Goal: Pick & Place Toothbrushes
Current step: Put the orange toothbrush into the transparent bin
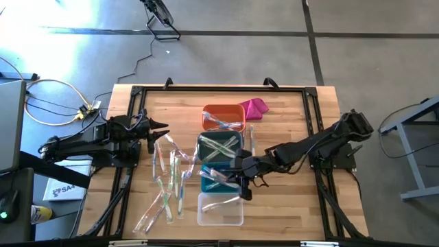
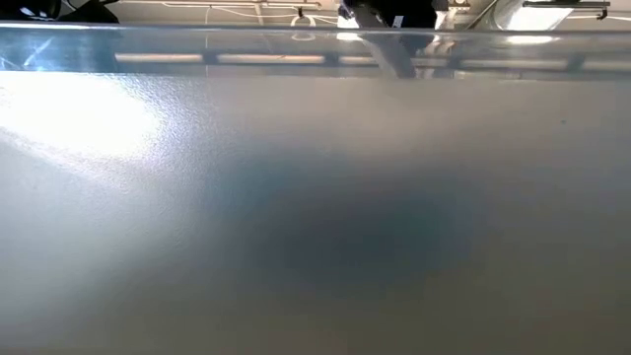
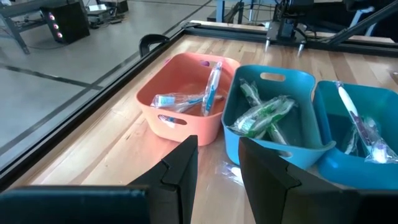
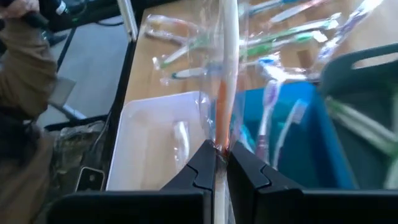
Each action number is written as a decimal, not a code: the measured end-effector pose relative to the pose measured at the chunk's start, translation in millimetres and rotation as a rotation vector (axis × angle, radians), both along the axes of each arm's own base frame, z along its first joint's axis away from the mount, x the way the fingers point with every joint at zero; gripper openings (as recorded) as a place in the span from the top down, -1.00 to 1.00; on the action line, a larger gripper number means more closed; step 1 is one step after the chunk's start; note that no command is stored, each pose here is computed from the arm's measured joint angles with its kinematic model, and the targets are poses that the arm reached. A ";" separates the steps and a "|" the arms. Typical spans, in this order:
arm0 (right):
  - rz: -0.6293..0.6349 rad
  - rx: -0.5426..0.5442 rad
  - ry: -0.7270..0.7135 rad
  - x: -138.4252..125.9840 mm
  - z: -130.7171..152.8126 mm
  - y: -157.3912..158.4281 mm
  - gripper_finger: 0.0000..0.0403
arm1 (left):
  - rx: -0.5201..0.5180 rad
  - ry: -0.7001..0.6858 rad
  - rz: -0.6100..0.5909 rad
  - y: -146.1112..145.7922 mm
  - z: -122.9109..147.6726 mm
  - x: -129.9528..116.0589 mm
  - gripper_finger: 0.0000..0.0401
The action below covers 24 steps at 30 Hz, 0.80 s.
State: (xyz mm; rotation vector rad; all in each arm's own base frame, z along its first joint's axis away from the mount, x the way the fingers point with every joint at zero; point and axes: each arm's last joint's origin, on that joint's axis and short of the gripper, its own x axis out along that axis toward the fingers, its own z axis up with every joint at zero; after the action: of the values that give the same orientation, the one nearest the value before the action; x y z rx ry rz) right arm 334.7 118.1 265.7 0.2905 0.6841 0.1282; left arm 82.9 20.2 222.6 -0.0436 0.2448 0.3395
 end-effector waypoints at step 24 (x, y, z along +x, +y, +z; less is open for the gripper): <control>0.271 0.057 0.179 50.7 -11.4 26.5 0.94 | -0.019 0.001 0.005 0.0 -0.7 -0.2 0.44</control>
State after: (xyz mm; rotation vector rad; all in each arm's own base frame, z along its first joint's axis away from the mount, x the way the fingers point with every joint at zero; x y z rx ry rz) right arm 385.4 144.6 254.2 0.2642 0.8968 0.3841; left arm 82.8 20.2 221.9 -0.0628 0.2487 0.3420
